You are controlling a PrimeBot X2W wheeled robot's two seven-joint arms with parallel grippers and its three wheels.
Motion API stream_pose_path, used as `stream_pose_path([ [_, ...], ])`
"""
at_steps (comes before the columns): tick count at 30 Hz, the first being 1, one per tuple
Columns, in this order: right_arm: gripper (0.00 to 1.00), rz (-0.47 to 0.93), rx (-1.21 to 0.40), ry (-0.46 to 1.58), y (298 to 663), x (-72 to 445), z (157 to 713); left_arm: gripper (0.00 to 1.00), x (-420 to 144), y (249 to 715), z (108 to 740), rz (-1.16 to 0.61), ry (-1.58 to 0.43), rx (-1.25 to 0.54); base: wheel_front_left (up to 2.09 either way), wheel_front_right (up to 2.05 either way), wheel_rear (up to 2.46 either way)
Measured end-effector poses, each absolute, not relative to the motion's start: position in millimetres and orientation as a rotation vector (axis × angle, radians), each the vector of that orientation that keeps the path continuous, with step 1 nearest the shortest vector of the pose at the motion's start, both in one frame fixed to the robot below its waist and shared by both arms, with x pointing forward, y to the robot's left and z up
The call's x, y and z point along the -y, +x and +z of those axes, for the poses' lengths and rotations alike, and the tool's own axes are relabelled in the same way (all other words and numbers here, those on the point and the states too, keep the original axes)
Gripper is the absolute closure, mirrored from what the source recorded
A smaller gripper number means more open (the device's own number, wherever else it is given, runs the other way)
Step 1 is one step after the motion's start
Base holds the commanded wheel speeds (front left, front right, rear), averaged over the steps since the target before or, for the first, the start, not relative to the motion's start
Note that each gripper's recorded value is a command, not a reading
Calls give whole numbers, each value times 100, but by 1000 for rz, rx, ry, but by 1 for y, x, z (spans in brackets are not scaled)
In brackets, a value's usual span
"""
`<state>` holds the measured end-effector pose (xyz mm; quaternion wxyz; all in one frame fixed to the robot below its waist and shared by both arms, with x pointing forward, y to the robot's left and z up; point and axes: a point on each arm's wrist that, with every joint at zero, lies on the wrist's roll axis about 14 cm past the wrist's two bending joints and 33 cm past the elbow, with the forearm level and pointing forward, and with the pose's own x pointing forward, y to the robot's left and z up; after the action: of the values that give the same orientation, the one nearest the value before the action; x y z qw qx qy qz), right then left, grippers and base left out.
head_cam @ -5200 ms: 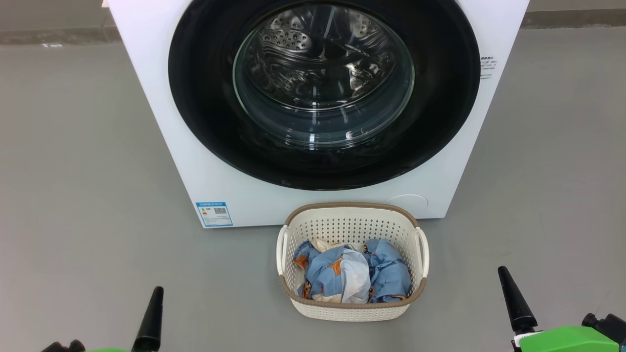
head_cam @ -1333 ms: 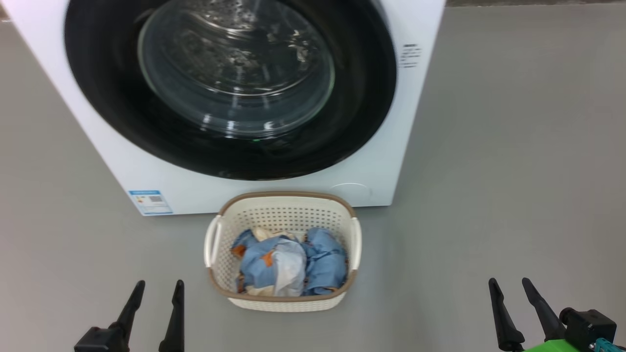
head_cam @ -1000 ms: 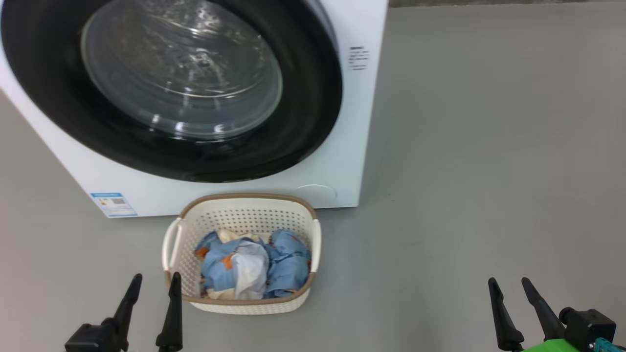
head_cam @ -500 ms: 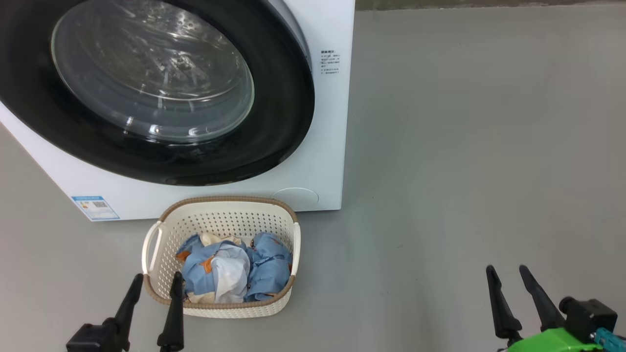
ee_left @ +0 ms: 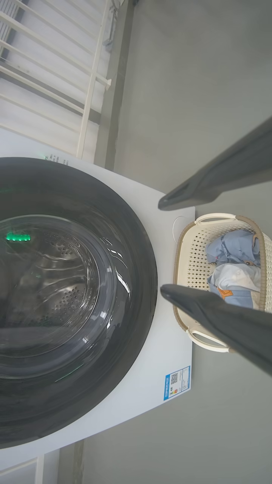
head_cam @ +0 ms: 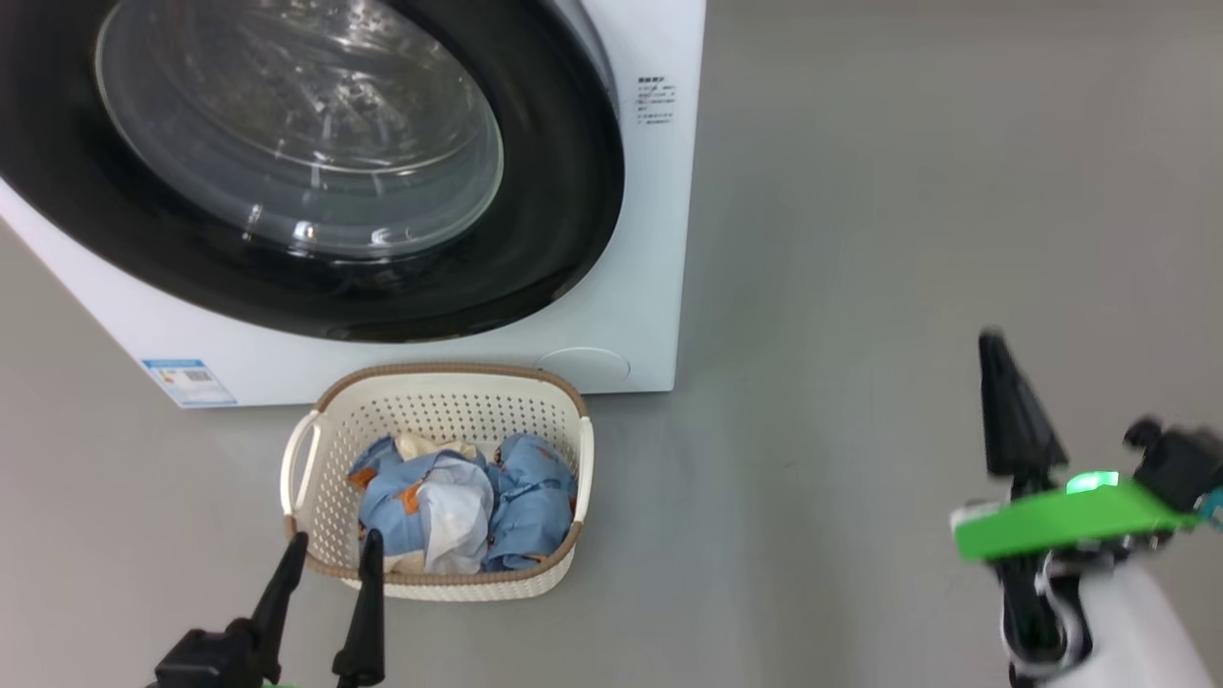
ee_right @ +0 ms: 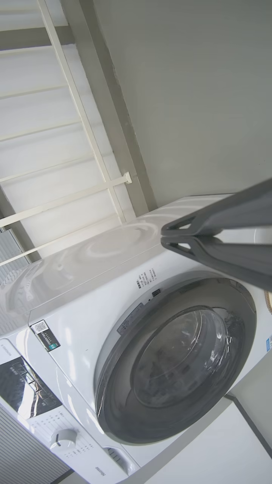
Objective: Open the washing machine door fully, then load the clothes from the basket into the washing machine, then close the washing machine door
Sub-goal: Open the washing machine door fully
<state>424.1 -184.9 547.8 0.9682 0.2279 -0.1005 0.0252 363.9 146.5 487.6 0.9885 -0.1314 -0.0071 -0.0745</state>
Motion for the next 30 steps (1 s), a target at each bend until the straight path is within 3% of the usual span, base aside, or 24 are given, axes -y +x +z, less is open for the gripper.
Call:
stream_pose_path([
  [10,100,156,394,647,485,167,627,0,-144,373,490,-149,-284,22,0,0,0],
  [18,100,267,444,723,532,144,669,0,-153,379,489,-119,-287,22,0,0,0],
  [24,100,358,388,820,571,113,678,0,-161,382,485,-83,-297,14,0,0,0],
  [30,100,496,223,983,596,78,675,0,-168,386,481,-58,-301,1,0,0,0],
])
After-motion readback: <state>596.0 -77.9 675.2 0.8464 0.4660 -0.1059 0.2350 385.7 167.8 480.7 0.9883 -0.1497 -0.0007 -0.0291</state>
